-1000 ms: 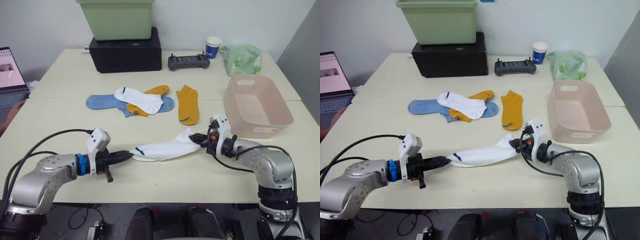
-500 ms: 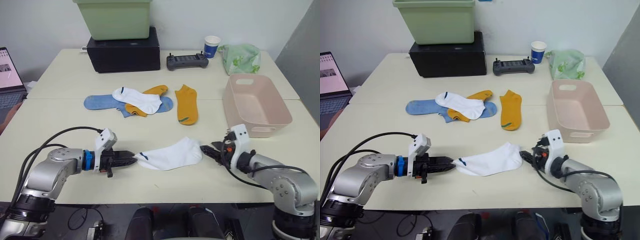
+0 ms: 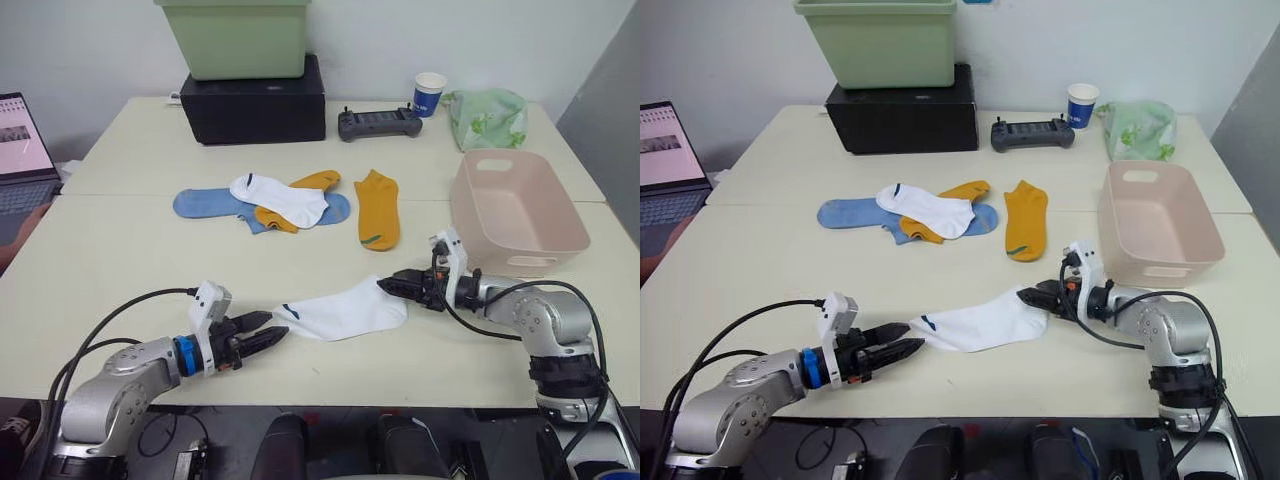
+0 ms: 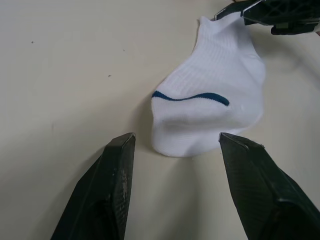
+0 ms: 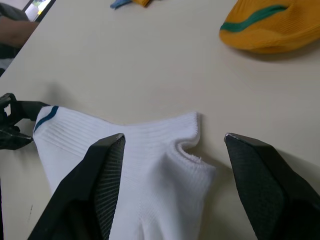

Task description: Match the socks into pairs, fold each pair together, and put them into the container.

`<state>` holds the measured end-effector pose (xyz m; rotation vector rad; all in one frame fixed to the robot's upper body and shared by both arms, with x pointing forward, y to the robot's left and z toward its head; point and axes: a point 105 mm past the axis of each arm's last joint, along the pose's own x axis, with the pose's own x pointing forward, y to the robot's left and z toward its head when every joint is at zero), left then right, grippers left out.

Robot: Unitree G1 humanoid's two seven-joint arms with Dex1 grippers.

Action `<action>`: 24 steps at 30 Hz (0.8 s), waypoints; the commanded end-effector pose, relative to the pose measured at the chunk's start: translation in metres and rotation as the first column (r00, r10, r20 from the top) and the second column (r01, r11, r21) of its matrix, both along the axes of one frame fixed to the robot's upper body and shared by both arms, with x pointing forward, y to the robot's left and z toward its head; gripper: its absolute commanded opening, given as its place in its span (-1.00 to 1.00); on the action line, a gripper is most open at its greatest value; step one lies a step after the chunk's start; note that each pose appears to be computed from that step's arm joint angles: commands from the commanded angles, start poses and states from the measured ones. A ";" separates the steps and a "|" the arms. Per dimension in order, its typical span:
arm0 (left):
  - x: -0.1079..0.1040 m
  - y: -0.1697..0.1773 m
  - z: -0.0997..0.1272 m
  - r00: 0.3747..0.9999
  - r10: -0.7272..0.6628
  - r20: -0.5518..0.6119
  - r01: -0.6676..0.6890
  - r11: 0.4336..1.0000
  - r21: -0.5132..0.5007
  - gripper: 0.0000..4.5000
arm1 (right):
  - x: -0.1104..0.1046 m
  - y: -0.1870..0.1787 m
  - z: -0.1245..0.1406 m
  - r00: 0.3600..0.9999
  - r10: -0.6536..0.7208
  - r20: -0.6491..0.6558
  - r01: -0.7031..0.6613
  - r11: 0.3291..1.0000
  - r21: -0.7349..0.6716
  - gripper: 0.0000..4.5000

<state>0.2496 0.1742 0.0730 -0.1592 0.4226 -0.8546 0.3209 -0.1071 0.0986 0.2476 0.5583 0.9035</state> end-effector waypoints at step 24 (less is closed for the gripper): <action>0.012 0.031 0.020 0.984 -0.173 -0.048 0.178 0.974 0.138 -1.00 | -0.041 0.002 0.019 0.990 -0.143 0.016 0.139 0.981 0.134 -0.97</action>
